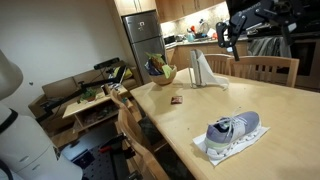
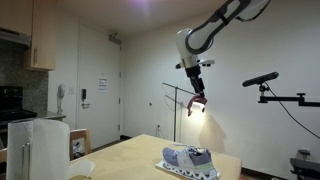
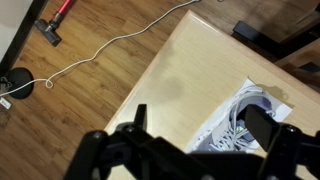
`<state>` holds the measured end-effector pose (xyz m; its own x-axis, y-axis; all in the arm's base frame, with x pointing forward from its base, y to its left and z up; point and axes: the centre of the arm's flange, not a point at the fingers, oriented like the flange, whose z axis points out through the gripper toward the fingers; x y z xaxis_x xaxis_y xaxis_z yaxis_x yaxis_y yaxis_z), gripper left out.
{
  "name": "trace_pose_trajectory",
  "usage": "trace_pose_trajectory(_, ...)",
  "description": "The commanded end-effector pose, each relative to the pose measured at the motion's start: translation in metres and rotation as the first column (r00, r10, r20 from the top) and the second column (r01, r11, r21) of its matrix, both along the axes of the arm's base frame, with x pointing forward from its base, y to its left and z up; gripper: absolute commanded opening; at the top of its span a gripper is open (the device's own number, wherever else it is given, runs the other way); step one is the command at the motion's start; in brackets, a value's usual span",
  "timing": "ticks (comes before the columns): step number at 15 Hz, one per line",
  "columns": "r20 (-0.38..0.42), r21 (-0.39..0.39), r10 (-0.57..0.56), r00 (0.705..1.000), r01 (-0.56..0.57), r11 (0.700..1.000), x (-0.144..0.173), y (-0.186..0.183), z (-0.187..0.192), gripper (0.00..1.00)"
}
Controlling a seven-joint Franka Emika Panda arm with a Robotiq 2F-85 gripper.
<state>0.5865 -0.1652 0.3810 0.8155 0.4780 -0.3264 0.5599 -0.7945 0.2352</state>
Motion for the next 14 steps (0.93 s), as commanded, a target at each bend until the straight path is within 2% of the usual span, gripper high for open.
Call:
trace_pose_trajectory(1, -0.025, -0.023, 0.101, 0.995, -0.101, 0.995, -0.001, 0.005, -0.011, 1.00)
trace_pose_trajectory(4, -0.067, -0.047, 0.271, 0.960, -0.274, 0.960, 0.001, 0.018, -0.030, 1.00)
trace_pose_trajectory(6, -0.086, -0.042, 0.374, 0.923, -0.378, 0.925, 0.004, 0.028, -0.046, 1.00)
trace_pose_trajectory(9, -0.115, -0.028, 0.522, 0.845, -0.529, 0.848, 0.010, 0.039, -0.069, 1.00)
trace_pose_trajectory(12, -0.133, 0.033, 0.639, 0.758, -0.641, 0.767, 0.017, 0.048, -0.085, 1.00)
trace_pose_trajectory(13, -0.137, 0.049, 0.663, 0.736, -0.663, 0.747, 0.019, 0.050, -0.088, 1.00)
trace_pose_trajectory(14, -0.142, 0.051, 0.671, 0.728, -0.671, 0.739, 0.021, 0.054, -0.091, 1.00)
